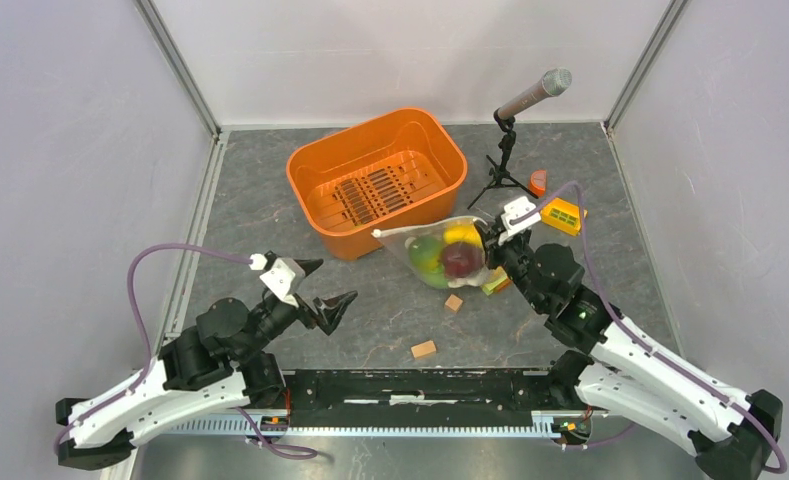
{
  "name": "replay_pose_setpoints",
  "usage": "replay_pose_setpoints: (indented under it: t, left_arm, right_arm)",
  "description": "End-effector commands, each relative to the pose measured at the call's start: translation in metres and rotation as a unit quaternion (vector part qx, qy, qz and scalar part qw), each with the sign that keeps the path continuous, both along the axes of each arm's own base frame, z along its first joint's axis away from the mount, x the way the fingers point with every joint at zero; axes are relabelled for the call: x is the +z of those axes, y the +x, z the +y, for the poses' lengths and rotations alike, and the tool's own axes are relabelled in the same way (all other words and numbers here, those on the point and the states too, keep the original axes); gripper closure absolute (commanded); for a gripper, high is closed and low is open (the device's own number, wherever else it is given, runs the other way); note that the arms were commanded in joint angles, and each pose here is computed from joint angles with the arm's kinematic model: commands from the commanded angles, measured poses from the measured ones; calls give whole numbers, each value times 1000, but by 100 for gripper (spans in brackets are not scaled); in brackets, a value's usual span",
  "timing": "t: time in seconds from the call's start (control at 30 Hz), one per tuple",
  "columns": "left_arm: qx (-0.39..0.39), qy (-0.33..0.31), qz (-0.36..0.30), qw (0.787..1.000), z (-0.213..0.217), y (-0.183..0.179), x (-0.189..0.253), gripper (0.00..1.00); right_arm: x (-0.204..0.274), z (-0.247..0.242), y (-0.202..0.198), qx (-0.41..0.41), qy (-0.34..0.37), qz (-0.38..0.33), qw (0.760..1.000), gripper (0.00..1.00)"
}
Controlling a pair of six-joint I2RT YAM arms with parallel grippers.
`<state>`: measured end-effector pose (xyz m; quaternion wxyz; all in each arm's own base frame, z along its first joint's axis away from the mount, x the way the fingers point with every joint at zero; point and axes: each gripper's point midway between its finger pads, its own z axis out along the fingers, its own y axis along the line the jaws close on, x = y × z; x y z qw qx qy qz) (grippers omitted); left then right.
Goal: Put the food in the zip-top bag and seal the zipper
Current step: Place the zipper food storage bag at the center of the board.
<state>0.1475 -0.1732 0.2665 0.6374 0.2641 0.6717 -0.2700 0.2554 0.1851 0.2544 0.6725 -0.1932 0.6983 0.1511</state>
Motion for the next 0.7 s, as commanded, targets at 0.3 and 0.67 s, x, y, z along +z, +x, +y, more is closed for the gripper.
replay_pose_setpoints:
  t: [0.3,0.67]
  left_arm:
    - [87,-60,36,994,33,9,8,0]
    - [113,-92,30,989,51,9,24,0]
  right_arm:
    - [32,76,-14,210,-50,-44,975,99]
    - [-54,107,-146,566,-95,89,814,41]
